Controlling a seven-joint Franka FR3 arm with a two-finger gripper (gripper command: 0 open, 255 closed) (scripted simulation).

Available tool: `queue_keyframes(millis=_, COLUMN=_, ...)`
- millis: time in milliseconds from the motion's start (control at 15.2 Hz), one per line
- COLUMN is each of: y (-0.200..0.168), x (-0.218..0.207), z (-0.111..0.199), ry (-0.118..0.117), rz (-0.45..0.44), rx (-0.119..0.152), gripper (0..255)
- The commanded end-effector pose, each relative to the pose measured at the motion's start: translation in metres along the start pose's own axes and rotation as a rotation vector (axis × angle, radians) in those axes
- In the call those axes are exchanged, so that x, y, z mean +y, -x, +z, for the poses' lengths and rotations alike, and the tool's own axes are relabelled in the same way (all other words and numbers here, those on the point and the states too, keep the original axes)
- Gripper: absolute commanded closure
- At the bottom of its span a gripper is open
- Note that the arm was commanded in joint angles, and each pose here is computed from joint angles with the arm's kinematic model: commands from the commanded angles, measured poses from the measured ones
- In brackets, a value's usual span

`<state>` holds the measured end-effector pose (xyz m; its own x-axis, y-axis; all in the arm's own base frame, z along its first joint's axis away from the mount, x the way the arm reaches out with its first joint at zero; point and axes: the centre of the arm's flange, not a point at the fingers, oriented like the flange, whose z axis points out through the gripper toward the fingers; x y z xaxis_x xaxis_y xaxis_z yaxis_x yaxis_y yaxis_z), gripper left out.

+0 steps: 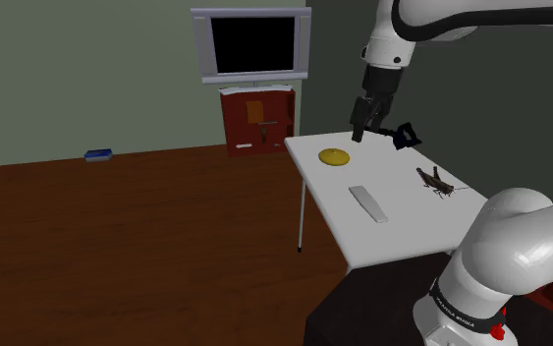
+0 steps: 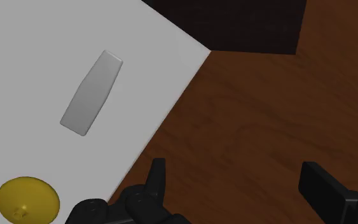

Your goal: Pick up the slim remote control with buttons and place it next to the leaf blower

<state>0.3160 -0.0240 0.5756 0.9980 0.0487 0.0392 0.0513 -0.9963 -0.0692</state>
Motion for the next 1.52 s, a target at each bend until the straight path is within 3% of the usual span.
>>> queue_keyframes(millis=0, y=0.0, x=0.0, z=0.0, ry=0.0, rz=0.0, rx=0.0, gripper=0)
queue_keyframes(millis=1452, y=-0.027, x=0.167, z=0.229, ry=0.053, rz=0.423, rx=-0.006, gripper=0)
